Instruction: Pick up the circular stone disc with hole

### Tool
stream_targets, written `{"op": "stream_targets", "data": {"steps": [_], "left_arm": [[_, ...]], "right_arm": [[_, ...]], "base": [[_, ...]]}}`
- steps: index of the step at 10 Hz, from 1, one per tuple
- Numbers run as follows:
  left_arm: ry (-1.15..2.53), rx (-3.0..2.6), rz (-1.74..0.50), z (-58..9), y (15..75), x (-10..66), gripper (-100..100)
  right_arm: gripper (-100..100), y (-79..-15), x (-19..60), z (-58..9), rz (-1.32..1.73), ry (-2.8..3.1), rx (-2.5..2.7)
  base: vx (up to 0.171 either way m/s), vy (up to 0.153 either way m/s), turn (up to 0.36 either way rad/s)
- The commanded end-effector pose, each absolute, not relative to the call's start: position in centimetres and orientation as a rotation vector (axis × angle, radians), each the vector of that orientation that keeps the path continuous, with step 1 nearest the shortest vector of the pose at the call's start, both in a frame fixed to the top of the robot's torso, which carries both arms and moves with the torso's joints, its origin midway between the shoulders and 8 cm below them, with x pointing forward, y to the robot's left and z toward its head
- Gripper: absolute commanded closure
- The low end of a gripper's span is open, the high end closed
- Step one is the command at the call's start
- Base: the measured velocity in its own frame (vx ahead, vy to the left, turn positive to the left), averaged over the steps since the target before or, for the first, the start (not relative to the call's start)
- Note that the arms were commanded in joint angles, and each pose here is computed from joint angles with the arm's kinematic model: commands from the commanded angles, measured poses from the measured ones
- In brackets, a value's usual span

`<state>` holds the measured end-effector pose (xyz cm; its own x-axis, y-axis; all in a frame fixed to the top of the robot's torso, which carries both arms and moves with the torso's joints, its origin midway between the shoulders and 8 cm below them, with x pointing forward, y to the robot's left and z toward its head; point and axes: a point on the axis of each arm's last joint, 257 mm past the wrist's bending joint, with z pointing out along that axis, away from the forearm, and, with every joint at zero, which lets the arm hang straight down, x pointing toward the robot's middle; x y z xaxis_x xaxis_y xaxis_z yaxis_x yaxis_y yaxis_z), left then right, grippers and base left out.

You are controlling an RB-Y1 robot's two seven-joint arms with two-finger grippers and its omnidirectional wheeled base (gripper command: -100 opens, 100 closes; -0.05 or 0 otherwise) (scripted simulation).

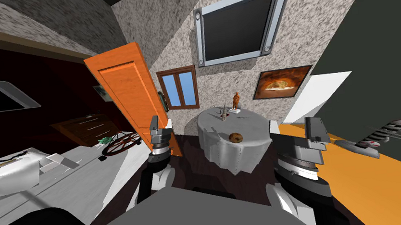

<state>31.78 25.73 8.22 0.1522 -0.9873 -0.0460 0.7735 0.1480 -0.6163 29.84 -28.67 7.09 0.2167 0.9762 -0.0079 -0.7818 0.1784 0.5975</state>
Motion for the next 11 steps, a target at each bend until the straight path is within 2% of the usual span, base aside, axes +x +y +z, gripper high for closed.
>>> {"op": "stream_targets", "data": {"steps": [1, 6, 11], "left_arm": [[0.506, -0.516, -1.346, 8.2, 25.7, 31.8, 0], [0.506, -0.516, -1.346, 8.2, 25.7, 31.8, 0], [0.506, -0.516, -1.346, 8.2, 25.7, 31.8, 0]], "right_arm": [[-100, -28.1, 30.1, 6.6, 1.300, 0.484, 0.508], [-100, -26.0, 31.3, 2.4, 1.266, 0.700, 0.419], [-100, -24.6, 31.8, -3.7, 1.212, 0.939, 0.324]], "base": [[-0.009, -0.016, -0.040], [-0.034, -0.058, -0.072], [-0.020, -0.096, -0.076]]}}
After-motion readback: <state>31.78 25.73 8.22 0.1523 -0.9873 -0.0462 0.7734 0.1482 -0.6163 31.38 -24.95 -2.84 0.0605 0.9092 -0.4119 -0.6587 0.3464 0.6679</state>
